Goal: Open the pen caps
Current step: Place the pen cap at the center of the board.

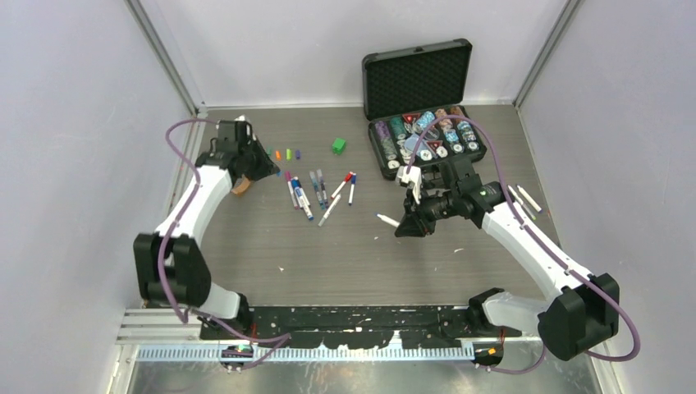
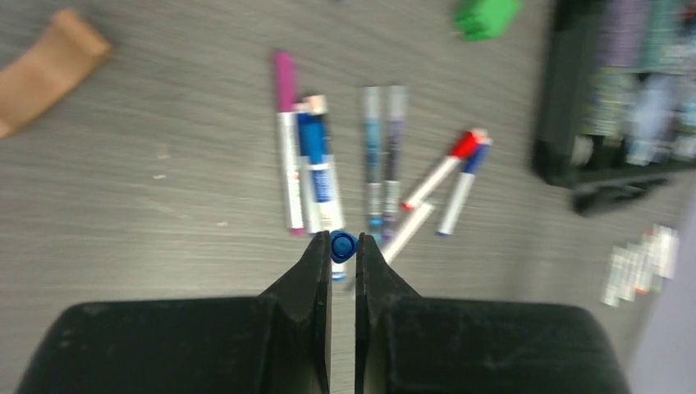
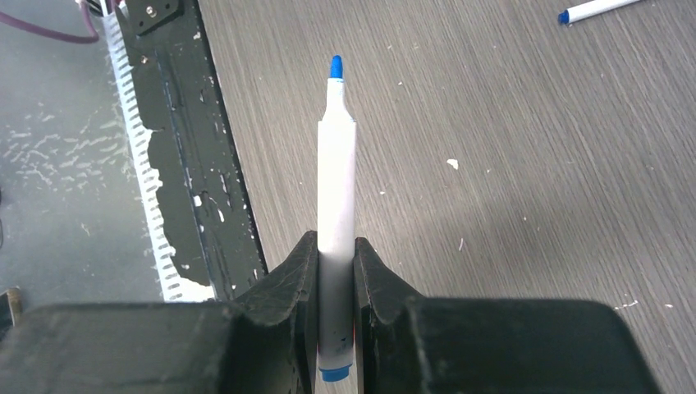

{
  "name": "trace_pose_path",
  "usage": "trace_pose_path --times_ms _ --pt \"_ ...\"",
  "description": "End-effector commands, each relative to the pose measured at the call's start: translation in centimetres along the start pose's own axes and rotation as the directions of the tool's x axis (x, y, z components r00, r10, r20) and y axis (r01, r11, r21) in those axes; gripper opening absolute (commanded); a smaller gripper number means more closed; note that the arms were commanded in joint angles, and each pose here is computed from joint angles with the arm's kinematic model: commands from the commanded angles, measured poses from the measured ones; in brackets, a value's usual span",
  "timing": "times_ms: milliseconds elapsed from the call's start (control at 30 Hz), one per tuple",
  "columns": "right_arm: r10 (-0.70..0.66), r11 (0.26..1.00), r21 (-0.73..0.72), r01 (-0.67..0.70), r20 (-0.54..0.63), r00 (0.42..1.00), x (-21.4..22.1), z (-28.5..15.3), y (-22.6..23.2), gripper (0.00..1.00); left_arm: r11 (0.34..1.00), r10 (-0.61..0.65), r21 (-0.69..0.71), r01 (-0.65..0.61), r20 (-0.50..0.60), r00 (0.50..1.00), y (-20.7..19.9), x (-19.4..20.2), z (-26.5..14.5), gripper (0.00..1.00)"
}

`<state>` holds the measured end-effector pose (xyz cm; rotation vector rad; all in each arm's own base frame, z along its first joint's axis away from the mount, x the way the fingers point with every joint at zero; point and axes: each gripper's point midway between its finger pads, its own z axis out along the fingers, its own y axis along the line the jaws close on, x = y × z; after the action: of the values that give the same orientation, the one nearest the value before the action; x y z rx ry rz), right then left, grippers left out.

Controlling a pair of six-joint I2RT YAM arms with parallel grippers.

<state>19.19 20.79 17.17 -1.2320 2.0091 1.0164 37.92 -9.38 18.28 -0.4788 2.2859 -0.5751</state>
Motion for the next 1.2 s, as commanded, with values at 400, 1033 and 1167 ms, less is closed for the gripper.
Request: trace_pose_path --times_ms 400,1033,1167 --pt "-0.068 0.997 0.042 0.068 0.009 0.998 -0.6 -0.8 -0.4 0.00 0.791 0.192 -0.497 -0.356 -0.352 0.916 10.4 -2.6 6.6 0.00" --pt "-0.070 0.997 0.035 0.070 -0.008 0.998 -0.1 -0.6 -0.5 0.00 0.701 0.163 -0.575 -0.423 -0.448 0.879 14.9 -4.5 12.7 0.07" --pt "-0.067 0.997 0.035 0.068 -0.010 0.998 -0.1 -0.6 -0.6 0.00 0.706 0.141 -0.573 -0.417 -0.463 0.875 15.7 -4.7 13.2 0.11"
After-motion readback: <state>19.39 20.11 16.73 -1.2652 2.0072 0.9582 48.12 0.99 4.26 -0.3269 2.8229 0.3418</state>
